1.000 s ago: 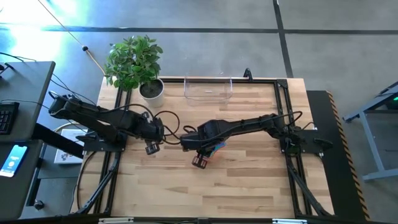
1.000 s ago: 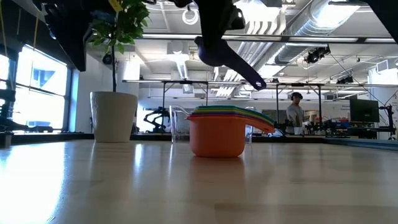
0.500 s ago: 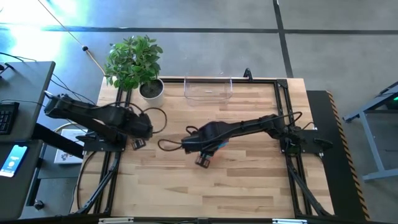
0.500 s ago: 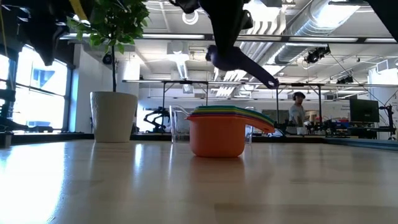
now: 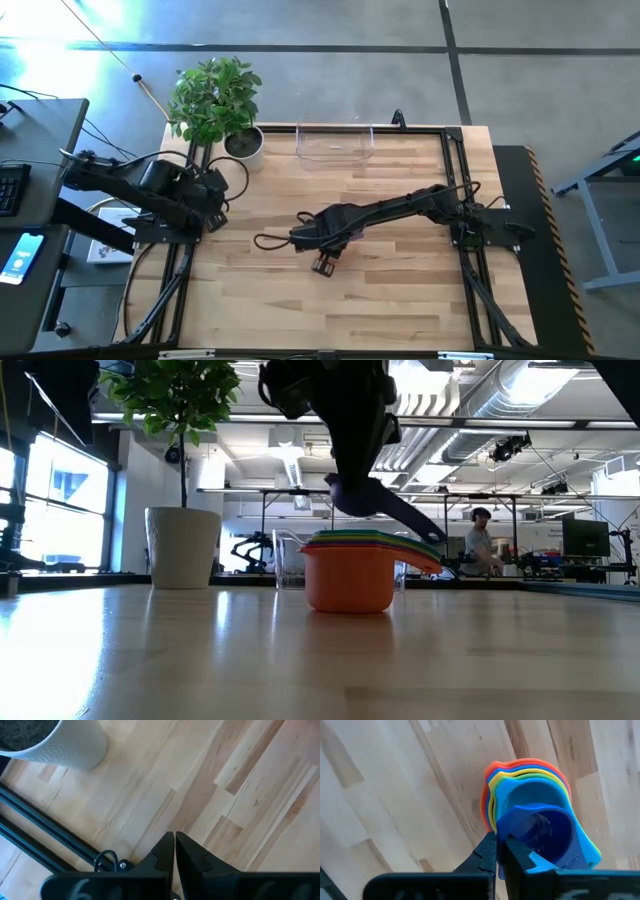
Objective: Nest measuring cups in basket
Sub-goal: Stack the dark blue measuring cup on top of the light blue measuring cup, then put the nested measuring cups into the transparent bin
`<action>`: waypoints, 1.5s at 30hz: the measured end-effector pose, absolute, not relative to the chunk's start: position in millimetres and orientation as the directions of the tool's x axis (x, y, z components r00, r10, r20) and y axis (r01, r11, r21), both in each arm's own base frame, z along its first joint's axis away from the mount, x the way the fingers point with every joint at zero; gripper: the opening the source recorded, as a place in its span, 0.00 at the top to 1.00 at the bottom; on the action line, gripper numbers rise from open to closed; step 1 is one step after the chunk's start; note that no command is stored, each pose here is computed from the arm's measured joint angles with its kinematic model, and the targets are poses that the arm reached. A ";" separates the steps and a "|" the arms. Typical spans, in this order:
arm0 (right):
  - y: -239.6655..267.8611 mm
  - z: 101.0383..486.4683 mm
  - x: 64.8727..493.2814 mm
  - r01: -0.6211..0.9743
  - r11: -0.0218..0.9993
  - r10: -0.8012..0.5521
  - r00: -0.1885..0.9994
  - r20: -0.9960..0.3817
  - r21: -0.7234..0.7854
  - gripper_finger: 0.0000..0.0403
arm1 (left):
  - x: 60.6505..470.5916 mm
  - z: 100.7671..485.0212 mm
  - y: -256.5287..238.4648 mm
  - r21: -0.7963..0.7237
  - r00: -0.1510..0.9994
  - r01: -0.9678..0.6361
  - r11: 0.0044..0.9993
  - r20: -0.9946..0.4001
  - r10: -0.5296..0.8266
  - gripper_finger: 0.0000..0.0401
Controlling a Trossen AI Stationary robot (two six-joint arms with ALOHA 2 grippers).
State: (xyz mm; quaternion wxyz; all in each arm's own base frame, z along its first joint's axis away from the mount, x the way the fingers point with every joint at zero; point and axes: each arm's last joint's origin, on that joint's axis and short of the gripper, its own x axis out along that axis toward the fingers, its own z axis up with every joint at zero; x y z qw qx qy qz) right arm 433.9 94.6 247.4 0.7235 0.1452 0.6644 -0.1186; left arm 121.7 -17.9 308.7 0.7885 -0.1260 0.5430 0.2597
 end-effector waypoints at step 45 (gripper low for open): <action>89.3 237.1 438.1 0.258 0.966 -0.017 0.118 -0.993 0.014 0.86 | 123.2 308.3 -17.6 0.105 0.275 -0.544 0.833 -0.915 0.295 0.98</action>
